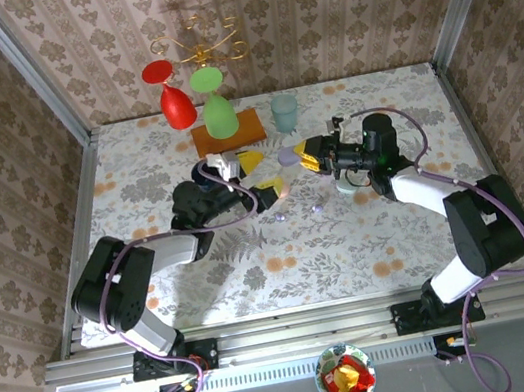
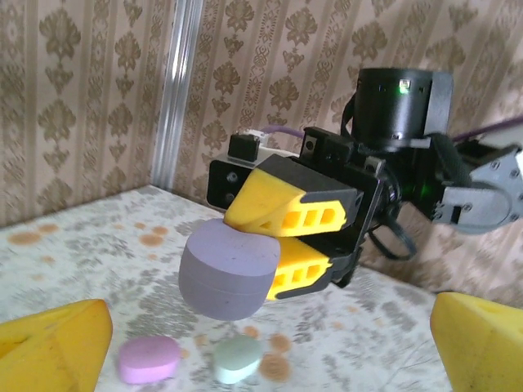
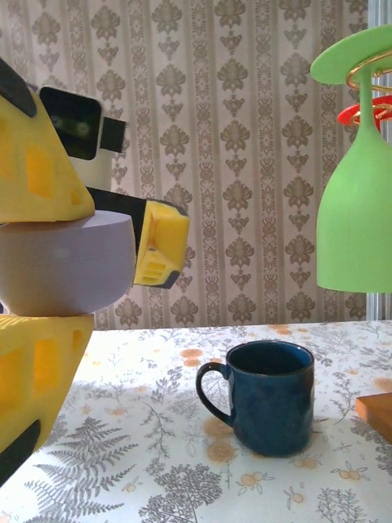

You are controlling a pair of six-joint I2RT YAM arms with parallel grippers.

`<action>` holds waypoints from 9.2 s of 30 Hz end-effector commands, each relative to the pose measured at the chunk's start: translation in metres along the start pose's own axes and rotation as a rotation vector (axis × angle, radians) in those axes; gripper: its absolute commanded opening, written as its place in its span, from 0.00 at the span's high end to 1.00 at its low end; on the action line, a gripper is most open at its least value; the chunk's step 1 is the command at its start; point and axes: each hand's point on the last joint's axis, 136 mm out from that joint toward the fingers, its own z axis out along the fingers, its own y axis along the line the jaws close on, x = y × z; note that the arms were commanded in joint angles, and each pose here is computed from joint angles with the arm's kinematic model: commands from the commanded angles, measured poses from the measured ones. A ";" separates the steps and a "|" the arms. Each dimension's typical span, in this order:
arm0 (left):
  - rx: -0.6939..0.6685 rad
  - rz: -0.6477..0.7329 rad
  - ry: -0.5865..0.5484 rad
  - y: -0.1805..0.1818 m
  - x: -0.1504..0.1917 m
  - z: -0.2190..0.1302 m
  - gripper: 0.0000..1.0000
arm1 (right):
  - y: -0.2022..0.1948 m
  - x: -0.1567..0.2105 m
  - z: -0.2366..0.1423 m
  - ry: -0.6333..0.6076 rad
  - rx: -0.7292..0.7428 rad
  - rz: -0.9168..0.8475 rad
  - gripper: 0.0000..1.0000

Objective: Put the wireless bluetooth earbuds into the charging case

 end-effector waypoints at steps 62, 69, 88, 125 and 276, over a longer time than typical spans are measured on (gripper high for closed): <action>0.069 0.254 -0.059 -0.011 -0.019 0.027 0.56 | 0.038 0.037 0.016 0.129 -0.096 0.018 1.00; 0.088 0.275 -0.059 -0.017 -0.021 0.025 0.73 | 0.034 0.037 0.017 0.127 -0.078 0.023 0.90; 0.156 0.021 -0.002 -0.032 -0.019 -0.017 0.75 | 0.041 0.056 -0.011 0.130 0.159 -0.809 0.25; 0.278 0.086 0.029 -0.066 -0.010 -0.027 0.75 | 0.074 0.055 -0.002 0.009 0.315 -1.002 0.22; 0.120 0.177 0.059 -0.029 0.016 -0.057 0.76 | 0.049 0.094 0.023 0.546 0.676 -1.129 0.82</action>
